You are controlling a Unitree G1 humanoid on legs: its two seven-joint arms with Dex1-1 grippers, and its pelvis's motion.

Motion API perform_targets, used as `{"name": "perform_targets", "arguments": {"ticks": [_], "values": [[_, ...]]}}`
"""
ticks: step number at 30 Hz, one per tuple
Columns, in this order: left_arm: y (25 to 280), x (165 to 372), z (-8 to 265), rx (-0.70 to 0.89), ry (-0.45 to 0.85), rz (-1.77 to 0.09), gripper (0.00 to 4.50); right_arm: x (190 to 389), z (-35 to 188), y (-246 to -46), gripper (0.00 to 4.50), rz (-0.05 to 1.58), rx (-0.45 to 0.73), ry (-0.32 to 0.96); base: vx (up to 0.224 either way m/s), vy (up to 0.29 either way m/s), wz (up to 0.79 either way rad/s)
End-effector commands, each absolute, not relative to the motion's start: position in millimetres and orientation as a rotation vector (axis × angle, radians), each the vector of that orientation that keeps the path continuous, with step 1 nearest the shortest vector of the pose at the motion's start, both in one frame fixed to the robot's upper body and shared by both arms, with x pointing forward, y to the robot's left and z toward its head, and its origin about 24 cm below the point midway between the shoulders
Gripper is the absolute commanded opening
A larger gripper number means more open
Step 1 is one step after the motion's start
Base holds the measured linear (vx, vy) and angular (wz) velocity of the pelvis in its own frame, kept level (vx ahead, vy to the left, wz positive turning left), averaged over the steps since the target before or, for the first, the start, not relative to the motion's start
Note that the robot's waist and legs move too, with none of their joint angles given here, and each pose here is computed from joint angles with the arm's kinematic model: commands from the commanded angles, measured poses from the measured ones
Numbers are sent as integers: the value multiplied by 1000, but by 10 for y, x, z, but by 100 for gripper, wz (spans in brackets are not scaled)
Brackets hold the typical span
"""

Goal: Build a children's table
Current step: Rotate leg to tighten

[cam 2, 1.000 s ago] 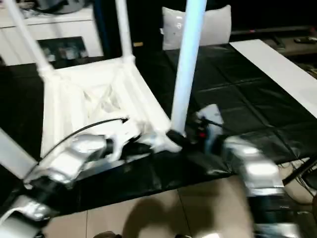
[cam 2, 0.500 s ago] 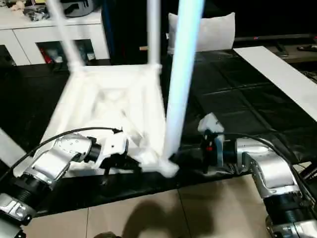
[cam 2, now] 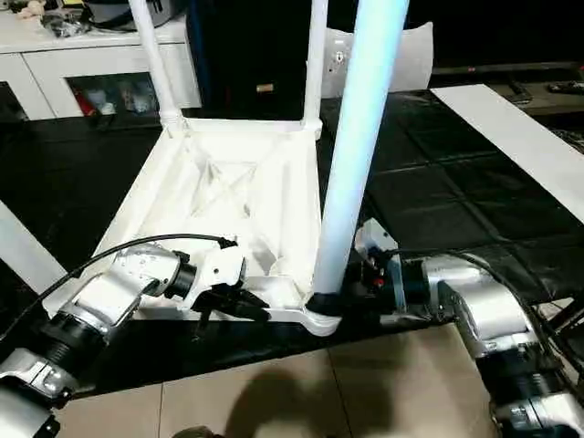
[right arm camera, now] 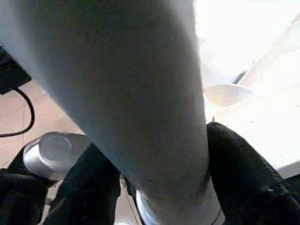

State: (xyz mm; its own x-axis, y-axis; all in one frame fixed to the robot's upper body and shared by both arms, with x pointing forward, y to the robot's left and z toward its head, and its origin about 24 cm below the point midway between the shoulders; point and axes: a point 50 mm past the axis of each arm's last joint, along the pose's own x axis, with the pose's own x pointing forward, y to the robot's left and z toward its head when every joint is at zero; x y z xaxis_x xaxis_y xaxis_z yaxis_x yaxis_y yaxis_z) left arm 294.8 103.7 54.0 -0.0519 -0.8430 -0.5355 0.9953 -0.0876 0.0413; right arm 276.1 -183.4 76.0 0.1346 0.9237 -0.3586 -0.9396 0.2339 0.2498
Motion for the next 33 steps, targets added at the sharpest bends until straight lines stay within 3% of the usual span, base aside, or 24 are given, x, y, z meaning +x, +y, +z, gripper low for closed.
{"name": "perform_targets", "arguments": {"ticks": [1, 10, 17, 18, 19, 20, 22, 23, 24, 26, 33], "values": [[984, 3013, 680, 480, 337, -1606, 0, 2748, 787, -1774, 231, 1386, -33, 477, 0, 0, 0], [926, 3039, 696, 356, 337, -1504, 0, 2732, 775, -1726, 217, 1293, 19, 413, 0, 0, 0], [687, 3099, 717, 235, 330, -1300, 0, 3051, 488, -1624, 210, 848, 116, 420, 0, 0, 0], [607, 3130, 731, 217, 324, -1249, 0, 3142, 464, -1589, 210, 701, 129, 435, 0, 0, 0], [607, 3130, 731, 217, 324, -1249, 0, 3142, 464, -1589, 210, 701, 129, 435, 0, 0, 0], [502, 3202, 758, 192, 313, -1154, 0, 3270, 431, -1588, 210, 473, 148, 460, 0, 0, 0], [418, 3267, 791, 169, 305, -1061, 0, 3343, 457, -1542, 210, 351, 209, 421, 0, 0, 0], [380, 3296, 812, 147, 299, -1022, 0, 3361, 491, -1501, 210, 346, 247, 383, 0, 0, 0], [362, 3308, 824, 141, 296, -1004, 0, 3372, 506, -1477, 265, 343, 252, 364, 0, 0, 0], [344, 3323, 835, 161, 286, -996, 0, 3379, 532, -1426, 265, 359, 246, 333, 0, 0, 0], [445, 3305, 806, 232, 281, -1025, 0, 3323, 579, -1424, 334, 420, 174, 293, 62, 1, -7]]}}
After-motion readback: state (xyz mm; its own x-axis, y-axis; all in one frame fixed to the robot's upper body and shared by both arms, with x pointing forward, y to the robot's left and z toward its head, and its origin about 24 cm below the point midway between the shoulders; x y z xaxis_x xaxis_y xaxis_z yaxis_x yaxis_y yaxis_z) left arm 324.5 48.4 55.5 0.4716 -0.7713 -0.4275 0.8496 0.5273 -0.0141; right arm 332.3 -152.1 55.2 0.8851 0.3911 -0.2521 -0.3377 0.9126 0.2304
